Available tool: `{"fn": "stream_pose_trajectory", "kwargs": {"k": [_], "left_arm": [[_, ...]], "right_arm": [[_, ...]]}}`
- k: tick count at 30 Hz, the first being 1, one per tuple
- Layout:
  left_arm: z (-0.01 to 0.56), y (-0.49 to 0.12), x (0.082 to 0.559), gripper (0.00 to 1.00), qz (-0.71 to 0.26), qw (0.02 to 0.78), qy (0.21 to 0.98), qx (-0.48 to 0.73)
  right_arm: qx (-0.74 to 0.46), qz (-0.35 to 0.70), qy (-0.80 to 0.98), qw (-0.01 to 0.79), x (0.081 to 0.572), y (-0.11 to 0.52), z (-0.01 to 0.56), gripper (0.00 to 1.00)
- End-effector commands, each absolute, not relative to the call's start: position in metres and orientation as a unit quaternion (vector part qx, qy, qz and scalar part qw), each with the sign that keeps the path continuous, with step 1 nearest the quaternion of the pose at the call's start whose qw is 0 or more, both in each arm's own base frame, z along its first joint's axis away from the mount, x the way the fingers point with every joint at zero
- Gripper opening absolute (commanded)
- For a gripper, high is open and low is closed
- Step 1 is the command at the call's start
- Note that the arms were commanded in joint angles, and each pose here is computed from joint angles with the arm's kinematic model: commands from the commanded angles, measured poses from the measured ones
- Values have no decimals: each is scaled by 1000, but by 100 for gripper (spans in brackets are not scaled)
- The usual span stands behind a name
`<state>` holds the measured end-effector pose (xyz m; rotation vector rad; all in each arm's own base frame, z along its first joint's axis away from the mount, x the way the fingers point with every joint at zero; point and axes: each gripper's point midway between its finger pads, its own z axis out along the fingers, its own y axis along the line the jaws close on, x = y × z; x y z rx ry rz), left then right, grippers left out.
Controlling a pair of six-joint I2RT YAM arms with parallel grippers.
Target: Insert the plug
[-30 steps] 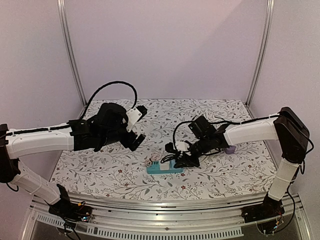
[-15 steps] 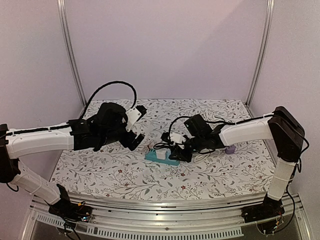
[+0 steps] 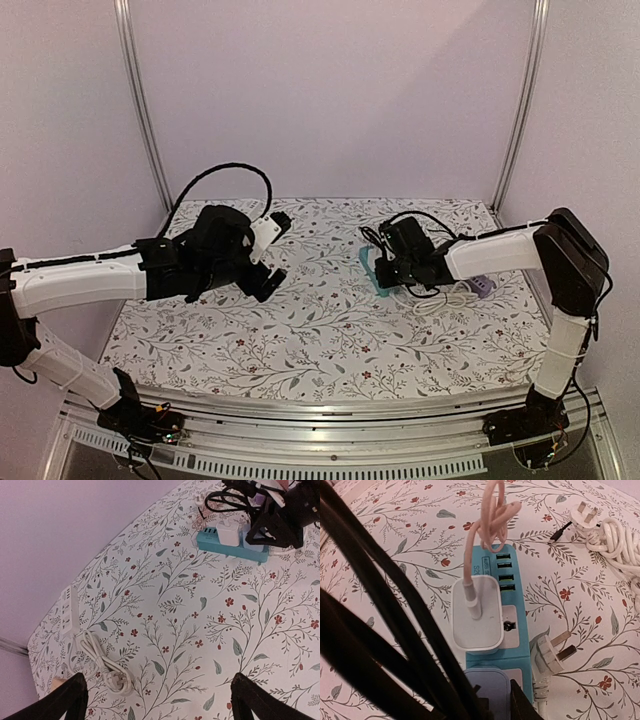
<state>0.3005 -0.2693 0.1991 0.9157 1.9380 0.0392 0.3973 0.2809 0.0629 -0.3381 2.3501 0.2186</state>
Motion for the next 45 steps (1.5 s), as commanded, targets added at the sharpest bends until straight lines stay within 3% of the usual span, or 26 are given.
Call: {"fn": "stream_pose_trajectory", "kwargs": {"k": [1, 20, 21, 24, 27, 30, 35, 37, 42, 45], "left_arm": [[217, -263, 305, 100, 19, 491, 790, 367], [219, -253, 301, 99, 25, 493, 792, 359], [220, -253, 301, 99, 25, 493, 792, 359], [218, -254, 301, 99, 25, 492, 793, 359], [216, -255, 302, 99, 23, 490, 793, 360], [217, -256, 302, 100, 21, 489, 793, 361], [219, -258, 303, 100, 18, 491, 792, 362], [219, -257, 302, 100, 19, 491, 792, 363], [214, -250, 309, 99, 22, 484, 803, 346], [201, -221, 330, 100, 25, 452, 846, 281]], "right_arm": [[3, -21, 948, 319, 367, 210, 13, 0], [51, 11, 941, 334, 412, 199, 20, 2], [50, 14, 942, 333, 411, 200, 20, 6], [46, 22, 943, 330, 410, 203, 22, 35], [40, 25, 943, 331, 409, 204, 29, 49], [30, 33, 940, 339, 409, 207, 44, 73], [10, 37, 933, 359, 410, 208, 76, 85], [-2, 45, 930, 364, 408, 212, 89, 98], [-20, 50, 926, 374, 398, 209, 117, 99], [-24, 46, 921, 386, 391, 201, 140, 99]]}}
